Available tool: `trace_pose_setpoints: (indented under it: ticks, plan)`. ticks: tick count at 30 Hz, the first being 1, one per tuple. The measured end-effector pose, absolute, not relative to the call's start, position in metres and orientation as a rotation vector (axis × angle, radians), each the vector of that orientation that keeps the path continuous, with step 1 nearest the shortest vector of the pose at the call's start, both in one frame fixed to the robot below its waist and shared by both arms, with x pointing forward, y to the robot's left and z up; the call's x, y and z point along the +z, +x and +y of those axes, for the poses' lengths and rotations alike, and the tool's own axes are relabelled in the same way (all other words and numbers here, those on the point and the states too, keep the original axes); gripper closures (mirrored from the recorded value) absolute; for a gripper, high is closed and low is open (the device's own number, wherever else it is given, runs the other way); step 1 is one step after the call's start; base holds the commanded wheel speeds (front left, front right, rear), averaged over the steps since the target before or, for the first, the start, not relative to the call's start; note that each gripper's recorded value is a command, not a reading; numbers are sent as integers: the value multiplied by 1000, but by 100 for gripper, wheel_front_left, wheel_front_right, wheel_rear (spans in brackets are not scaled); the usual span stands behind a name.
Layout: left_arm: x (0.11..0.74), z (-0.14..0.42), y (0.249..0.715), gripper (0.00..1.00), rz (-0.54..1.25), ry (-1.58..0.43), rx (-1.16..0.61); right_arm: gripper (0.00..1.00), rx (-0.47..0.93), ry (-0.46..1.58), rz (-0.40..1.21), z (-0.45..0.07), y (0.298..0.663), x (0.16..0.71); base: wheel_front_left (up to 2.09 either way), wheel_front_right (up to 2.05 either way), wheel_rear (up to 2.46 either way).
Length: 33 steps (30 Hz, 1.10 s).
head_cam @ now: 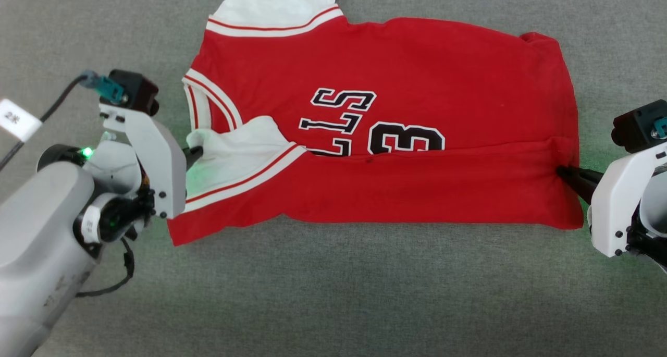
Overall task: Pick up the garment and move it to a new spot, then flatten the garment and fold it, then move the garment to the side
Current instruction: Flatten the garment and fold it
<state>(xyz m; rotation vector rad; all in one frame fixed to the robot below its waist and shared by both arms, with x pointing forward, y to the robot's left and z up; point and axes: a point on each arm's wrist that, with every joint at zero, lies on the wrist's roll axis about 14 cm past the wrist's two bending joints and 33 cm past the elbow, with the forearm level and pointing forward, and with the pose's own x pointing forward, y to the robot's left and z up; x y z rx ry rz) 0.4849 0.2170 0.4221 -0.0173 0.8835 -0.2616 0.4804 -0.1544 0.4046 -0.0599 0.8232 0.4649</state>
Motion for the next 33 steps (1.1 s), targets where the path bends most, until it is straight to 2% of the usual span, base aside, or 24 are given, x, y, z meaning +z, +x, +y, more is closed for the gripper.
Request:
trace_pose_setpoints:
  ticks: [1, 3, 4, 6, 8, 14, 18, 27, 33]
  plan:
    - [423, 217, 486, 38, 885, -28, -256, 100, 466, -64, 828, -154, 480, 404, 0, 0, 0]
    - [422, 219, 484, 2, 906, -30, -246, 100, 467, -69, 832, -155, 481, 406, 0, 0, 0]
    - [423, 221, 484, 0, 907, -36, -240, 94, 465, -70, 832, -155, 481, 408, 0, 0, 0]
    - [430, 222, 486, 0, 895, -52, -230, 62, 463, -76, 831, -155, 481, 410, 0, 0, 0]
    - [438, 223, 488, 0, 873, -51, -227, 0, 458, -85, 836, -157, 480, 412, 0, 0, 0]
    - [466, 229, 490, 0, 786, -26, -213, 0, 449, -103, 794, -157, 484, 430, 0, 0, 0]
    - [485, 229, 488, 0, 700, -38, -204, 0, 453, -113, 687, -153, 491, 453, 0, 0, 0]
    - [494, 231, 451, 0, 677, -113, -170, 0, 458, -171, 207, -146, 502, 546, 0, 0, 0]
    - [482, 238, 432, 0, 775, -161, -124, 0, 418, -151, 50, -149, 486, 573, 0, 0, 0]
